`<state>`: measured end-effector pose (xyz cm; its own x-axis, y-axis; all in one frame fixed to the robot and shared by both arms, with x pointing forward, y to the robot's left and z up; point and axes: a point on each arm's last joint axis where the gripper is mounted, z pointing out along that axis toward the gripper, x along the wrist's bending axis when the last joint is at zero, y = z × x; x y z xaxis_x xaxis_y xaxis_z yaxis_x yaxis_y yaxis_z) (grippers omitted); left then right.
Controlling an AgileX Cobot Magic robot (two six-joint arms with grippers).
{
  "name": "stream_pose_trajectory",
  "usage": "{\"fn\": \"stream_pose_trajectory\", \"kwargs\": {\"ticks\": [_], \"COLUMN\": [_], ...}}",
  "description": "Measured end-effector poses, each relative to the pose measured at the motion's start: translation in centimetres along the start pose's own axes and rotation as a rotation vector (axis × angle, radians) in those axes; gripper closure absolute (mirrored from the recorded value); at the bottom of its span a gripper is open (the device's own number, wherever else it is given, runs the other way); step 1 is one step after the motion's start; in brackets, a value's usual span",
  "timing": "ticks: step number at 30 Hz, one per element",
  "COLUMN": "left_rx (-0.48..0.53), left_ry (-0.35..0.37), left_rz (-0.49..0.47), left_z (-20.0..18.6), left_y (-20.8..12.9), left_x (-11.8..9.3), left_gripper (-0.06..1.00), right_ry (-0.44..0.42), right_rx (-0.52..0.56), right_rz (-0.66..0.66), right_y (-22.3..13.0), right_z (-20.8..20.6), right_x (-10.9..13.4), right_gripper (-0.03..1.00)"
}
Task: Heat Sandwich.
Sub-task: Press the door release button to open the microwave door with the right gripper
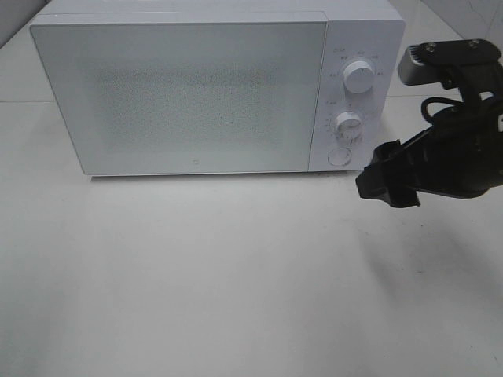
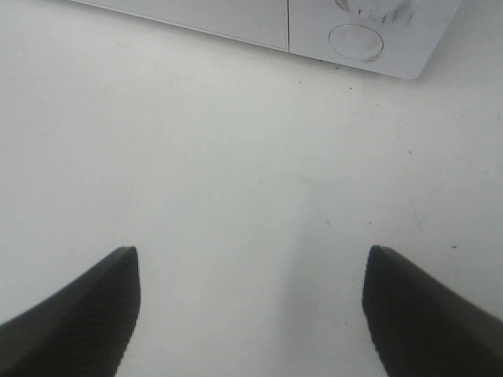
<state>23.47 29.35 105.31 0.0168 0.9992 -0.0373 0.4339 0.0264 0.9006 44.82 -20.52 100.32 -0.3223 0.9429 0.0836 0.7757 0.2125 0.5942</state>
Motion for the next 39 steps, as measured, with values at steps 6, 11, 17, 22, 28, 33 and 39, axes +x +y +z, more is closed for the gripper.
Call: {"fn": "stream_pose_trajectory", "kwargs": {"ticks": [6, 11, 17, 22, 28, 33, 39], "left_rx": [0.000, 0.000, 0.000, 0.000, 0.000, 0.000, 0.000], "left_ry": [0.000, 0.000, 0.000, 0.000, 0.000, 0.000, 0.000], "left_rz": [0.000, 0.000, 0.000, 0.000, 0.000, 0.000, 0.000], "left_z": [0.0, 0.0, 0.0, 0.0, 0.0, 0.0, 0.0], "left_y": [0.0, 0.0, 0.0, 0.0, 0.0, 0.0, 0.0], "left_x": [0.0, 0.0, 0.0, 0.0, 0.0, 0.0, 0.0], "left_gripper": [-0.03, -0.03, -0.03, -0.03, -0.03, -0.03, -0.03], "right_ry": [-0.032, -0.039, -0.072, -0.086, -0.090, -0.096, -0.151], "right_rx": [-0.011, -0.020, -0.009, -0.035, -0.069, -0.093, -0.127], "right_rz": [-0.030, -0.035, -0.059, -0.059, -0.050, -0.032, 0.054], "right_y": [-0.7, -1.6, -3.2, -5.0, -7.1, -8.6, -9.9], "right_z": [-3.4, -6.2, -9.1, -12.1, -14.7, -16.1, -17.3], "right_x": [-0.3, -0.5, -0.9, -1.2, -1.4, -1.7, -2.2], "right_gripper": [0.21, 0.21, 0.21, 0.21, 0.21, 0.21, 0.21]}}
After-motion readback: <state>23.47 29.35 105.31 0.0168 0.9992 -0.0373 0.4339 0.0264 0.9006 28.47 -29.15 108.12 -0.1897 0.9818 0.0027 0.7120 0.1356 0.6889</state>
